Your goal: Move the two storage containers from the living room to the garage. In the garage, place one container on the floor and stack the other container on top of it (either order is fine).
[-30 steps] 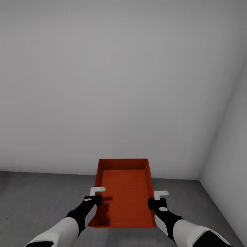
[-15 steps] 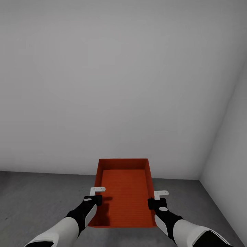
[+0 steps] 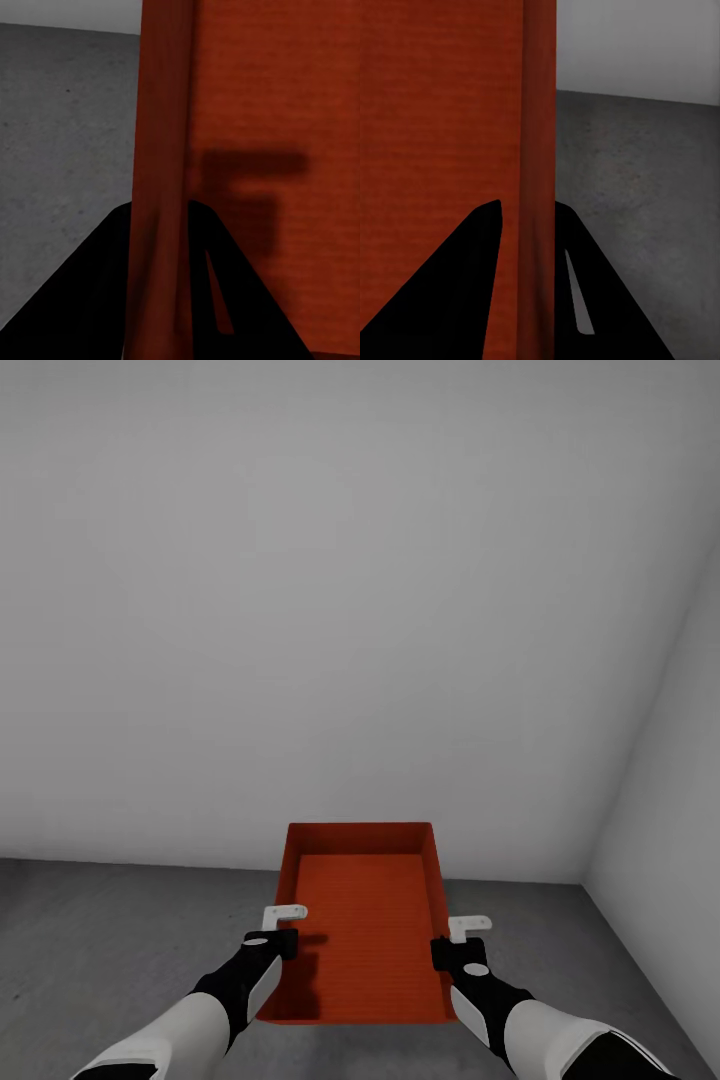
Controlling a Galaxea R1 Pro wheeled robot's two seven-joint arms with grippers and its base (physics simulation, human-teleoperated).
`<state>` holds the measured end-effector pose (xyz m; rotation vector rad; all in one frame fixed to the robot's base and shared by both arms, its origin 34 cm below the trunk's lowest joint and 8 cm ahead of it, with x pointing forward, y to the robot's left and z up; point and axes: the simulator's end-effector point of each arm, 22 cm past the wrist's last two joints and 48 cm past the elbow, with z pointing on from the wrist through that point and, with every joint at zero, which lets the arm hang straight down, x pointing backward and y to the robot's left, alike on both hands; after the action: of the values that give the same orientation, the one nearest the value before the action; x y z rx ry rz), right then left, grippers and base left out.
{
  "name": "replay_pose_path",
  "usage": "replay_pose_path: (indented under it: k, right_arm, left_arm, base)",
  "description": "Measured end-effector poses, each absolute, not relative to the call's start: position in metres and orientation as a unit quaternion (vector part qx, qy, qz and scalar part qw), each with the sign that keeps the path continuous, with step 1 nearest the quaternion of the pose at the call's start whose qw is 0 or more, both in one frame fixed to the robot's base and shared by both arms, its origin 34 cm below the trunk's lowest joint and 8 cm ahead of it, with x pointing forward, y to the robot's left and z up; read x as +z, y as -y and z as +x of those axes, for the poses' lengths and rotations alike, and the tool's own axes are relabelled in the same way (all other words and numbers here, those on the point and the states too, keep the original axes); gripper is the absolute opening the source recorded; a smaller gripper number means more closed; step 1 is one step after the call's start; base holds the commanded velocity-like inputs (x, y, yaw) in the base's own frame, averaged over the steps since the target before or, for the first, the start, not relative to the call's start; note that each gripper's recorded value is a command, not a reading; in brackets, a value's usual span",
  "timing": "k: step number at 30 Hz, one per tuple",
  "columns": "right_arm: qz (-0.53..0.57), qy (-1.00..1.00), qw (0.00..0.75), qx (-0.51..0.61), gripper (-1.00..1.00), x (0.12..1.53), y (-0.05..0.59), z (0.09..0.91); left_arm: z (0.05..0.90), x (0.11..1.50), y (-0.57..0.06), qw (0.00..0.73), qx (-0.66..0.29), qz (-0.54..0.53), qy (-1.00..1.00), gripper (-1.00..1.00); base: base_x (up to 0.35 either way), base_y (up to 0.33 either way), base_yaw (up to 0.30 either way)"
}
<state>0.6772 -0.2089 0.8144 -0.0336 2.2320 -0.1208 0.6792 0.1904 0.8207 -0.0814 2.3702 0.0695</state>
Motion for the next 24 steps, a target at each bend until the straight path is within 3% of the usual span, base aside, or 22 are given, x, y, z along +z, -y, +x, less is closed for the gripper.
replay_pose_path:
  k: [24]
  right_arm:
    - [-0.014,-0.901,0.431,-0.048,-1.0,0.783,0.209,0.682]
  left_arm:
    - [0.684,0.789,-0.19,0.368,0.027,-0.032,-0.929,-1.0]
  base:
    - [0.0,0.0,0.0]
